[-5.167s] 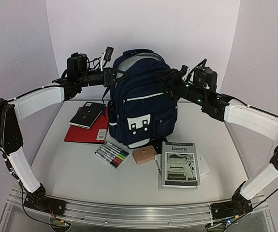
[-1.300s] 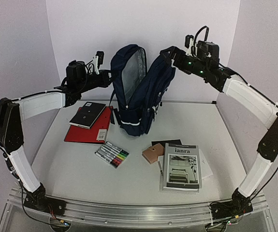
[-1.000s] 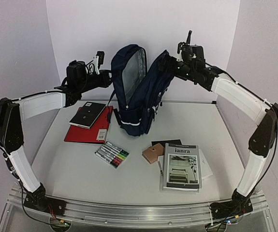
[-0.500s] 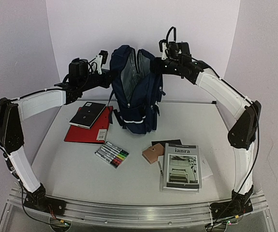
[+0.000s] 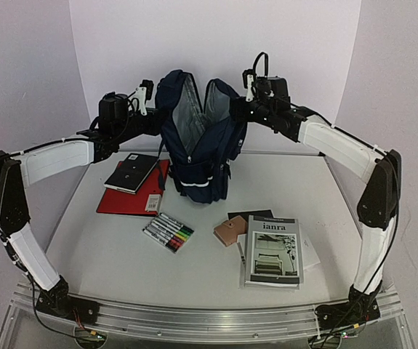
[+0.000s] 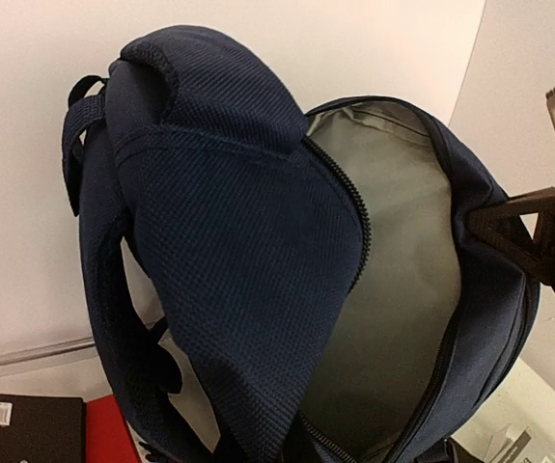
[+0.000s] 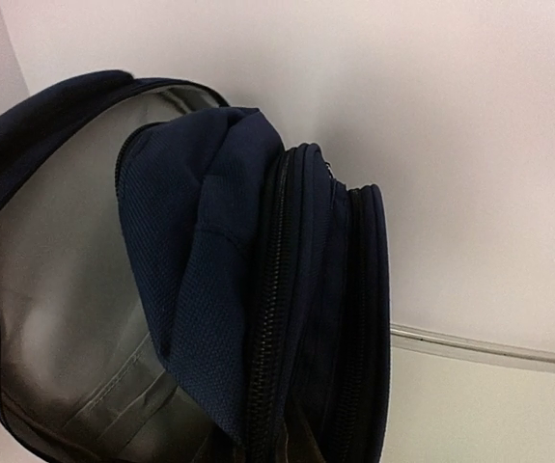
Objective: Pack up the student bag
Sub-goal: Adjust the student bag at the center of the board.
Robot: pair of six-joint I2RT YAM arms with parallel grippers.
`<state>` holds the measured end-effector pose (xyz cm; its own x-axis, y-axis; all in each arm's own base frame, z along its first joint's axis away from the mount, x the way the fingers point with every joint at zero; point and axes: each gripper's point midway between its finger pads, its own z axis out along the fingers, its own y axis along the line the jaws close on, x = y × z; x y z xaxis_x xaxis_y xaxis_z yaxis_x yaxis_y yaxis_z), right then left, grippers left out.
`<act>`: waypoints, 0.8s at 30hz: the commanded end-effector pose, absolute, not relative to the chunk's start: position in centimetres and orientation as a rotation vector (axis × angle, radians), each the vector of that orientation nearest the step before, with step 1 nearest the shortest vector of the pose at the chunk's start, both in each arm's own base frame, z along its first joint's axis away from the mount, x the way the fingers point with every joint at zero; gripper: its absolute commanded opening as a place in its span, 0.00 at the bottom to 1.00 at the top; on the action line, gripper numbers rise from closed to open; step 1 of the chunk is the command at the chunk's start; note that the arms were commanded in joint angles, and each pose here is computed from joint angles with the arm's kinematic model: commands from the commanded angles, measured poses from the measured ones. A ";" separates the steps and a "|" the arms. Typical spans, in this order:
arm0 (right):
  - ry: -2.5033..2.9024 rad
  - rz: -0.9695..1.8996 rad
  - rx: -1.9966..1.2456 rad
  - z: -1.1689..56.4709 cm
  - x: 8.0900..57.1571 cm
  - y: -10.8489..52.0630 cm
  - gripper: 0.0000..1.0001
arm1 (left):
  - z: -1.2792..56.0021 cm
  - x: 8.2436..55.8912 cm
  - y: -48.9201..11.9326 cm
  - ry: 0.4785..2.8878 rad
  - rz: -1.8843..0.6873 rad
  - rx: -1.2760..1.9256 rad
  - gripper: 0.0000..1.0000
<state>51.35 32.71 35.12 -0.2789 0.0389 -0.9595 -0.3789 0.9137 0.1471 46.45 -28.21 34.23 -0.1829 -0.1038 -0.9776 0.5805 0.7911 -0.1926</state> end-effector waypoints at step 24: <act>1.796 0.549 -0.090 37.3 50.1 32.1 0.00 | 23.6 42.5 -12.8 2.168 -0.518 0.066 0.98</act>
